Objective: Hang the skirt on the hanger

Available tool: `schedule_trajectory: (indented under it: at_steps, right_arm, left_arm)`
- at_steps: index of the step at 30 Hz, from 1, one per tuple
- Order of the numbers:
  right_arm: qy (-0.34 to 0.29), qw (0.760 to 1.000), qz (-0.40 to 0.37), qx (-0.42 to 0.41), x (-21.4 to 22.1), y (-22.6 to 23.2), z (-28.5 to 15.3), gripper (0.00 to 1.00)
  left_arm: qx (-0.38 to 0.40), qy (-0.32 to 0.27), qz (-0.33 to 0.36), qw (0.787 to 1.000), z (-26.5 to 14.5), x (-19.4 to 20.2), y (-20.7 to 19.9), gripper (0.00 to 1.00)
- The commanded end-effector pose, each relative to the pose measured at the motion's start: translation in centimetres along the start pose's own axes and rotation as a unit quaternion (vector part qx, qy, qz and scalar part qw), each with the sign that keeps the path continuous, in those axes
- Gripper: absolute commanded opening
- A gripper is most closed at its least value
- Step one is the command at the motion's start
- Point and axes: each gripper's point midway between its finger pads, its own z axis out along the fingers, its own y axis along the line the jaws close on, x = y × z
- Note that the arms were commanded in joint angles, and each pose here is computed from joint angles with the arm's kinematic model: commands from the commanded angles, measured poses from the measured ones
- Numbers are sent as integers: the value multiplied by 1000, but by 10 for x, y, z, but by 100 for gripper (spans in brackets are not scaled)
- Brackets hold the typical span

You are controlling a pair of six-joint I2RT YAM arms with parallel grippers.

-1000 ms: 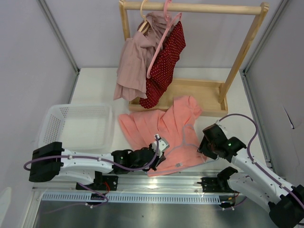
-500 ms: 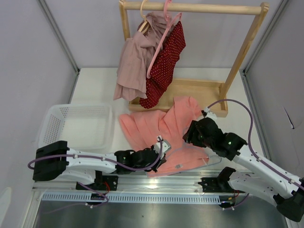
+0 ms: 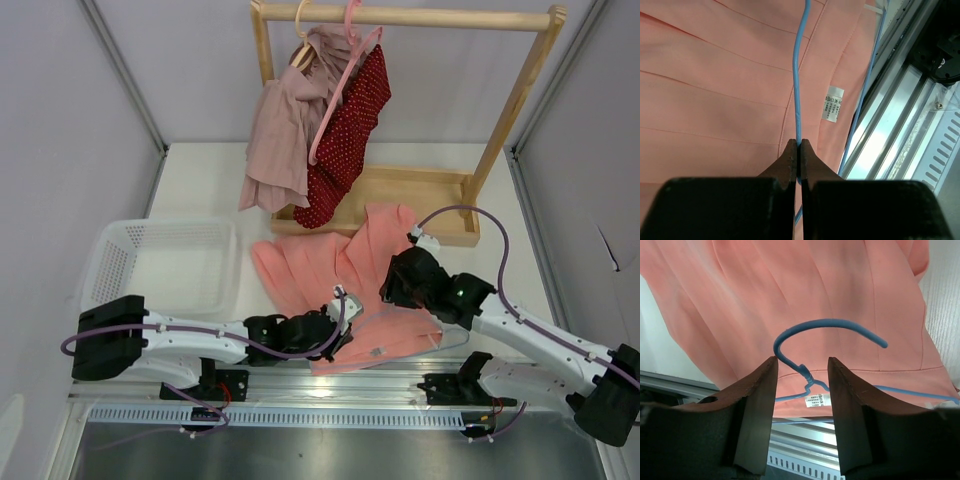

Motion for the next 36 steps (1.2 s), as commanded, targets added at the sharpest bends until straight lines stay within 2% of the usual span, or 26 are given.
schedule_trajectory:
  at_steps: [1,4,11,16,18,20,21,23,24,26,29,32,36]
  right_arm:
    - [-21,1000,-10,-5,-10,10,2,48]
    - [-15,1000,-16,1,-4,8,5,42]
    - [-20,999,-18,19,-2,-3,3,12]
    - [-28,999,-29,16,-3,-5,2,1]
    - [-37,999,-32,3,-5,-2,0,0]
    - [-46,998,-38,-3,-7,-4,-2,0]
    - [-50,998,-39,-8,-7,-5,-2,0]
    - [-61,997,-41,-16,-10,-4,-6,0]
    - [-64,997,-41,-21,-11,-3,-6,0]
    - [-68,997,-42,-22,-12,-4,-7,0]
    - [-69,997,-44,-15,-13,-6,-6,0]
    - [-71,997,-42,-11,-14,-6,-6,0]
    - [-69,997,-45,-2,-15,-6,-3,0]
  left_arm:
    - [24,-28,-5,999,2,-25,-15,0]
    - [22,-28,-5,999,3,-26,-15,0]
    - [13,-24,-6,1000,3,-26,-12,0]
    - [6,-16,-10,1000,4,-26,-12,0]
    - [1,-11,-11,1000,4,-26,-11,2]
    - [-1,-13,-15,1000,3,-29,-11,8]
    - [-4,-15,-17,1000,1,-30,-10,17]
    - [-4,-22,-23,999,-2,-37,-10,25]
    - [-7,-28,-27,999,-7,-42,-8,37]
    - [-9,-39,-34,999,-15,-53,-7,52]
    - [-22,-54,-44,997,-36,-63,2,67]
    - [-33,-68,-61,995,-61,-70,11,77]
    - [-41,-73,-80,993,-86,-68,20,78]
